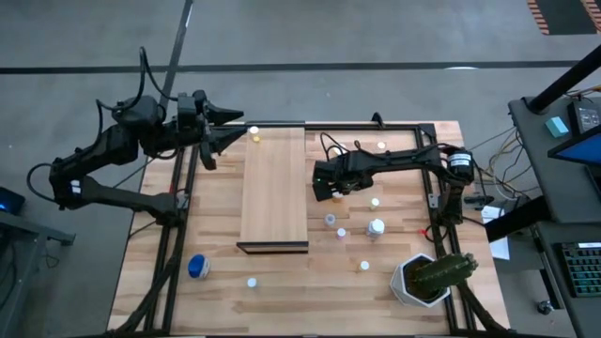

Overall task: Pick and place medicine bottles onto shelf by color
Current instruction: Put the center orange capsule bottle on the shelf

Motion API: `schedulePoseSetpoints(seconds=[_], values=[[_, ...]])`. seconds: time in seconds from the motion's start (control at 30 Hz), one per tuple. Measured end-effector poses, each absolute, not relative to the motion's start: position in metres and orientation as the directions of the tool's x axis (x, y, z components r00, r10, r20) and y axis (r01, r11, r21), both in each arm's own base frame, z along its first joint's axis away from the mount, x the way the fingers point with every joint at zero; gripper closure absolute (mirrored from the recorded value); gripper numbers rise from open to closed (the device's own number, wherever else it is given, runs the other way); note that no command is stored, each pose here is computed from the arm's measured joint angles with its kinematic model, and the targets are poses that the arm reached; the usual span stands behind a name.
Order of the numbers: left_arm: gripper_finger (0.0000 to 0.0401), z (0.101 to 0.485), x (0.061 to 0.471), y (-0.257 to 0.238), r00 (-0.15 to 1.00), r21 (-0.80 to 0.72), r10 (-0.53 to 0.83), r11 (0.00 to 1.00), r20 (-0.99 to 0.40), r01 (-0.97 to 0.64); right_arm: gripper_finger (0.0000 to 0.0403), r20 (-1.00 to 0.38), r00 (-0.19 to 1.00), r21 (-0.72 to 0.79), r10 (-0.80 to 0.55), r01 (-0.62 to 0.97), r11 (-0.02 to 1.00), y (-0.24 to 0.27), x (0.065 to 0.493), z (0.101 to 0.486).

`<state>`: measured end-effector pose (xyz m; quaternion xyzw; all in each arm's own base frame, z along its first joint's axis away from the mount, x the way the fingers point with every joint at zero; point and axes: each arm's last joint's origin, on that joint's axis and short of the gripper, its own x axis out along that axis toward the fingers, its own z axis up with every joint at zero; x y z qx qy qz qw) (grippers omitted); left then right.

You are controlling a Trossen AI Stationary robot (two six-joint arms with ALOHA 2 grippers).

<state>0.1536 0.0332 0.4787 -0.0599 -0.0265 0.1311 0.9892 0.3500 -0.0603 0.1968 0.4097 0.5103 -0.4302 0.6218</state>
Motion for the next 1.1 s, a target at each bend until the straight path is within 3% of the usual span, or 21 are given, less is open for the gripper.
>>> schedulePoseSetpoints(seconds=[0.13, 0.47, 0.67, 0.87, 1.1], values=[[0.0193, 0.479, 0.154, 0.033, 0.964, -0.125, 0.262, 0.958, 0.036, -0.256, 0.0100, -0.989, 0.092, 0.055, -0.114, 0.954, 0.294, -0.061, 0.351, 0.191], [0.0193, 0.479, 0.154, 0.033, 0.964, -0.125, 0.262, 0.958, 0.036, -0.256, 0.0197, -0.992, 0.090, 0.060, -0.091, 0.956, 0.287, -0.060, 0.352, 0.190], [0.0193, 0.478, 0.155, 0.033, 0.964, -0.126, 0.262, 0.958, 0.035, -0.256, 0.0198, -0.992, 0.097, 0.067, -0.086, 0.952, 0.297, -0.059, 0.348, 0.197], [0.0193, 0.479, 0.154, 0.033, 0.964, -0.126, 0.263, 0.958, 0.036, -0.256, 0.0189, -0.984, 0.148, 0.107, -0.096, 0.934, 0.340, -0.062, 0.328, 0.238], [0.0193, 0.476, 0.162, 0.035, 0.965, -0.125, 0.263, 0.958, 0.016, -0.259, 0.0199, -0.920, 0.361, 0.276, -0.150, 0.872, 0.404, -0.064, 0.325, 0.317]])
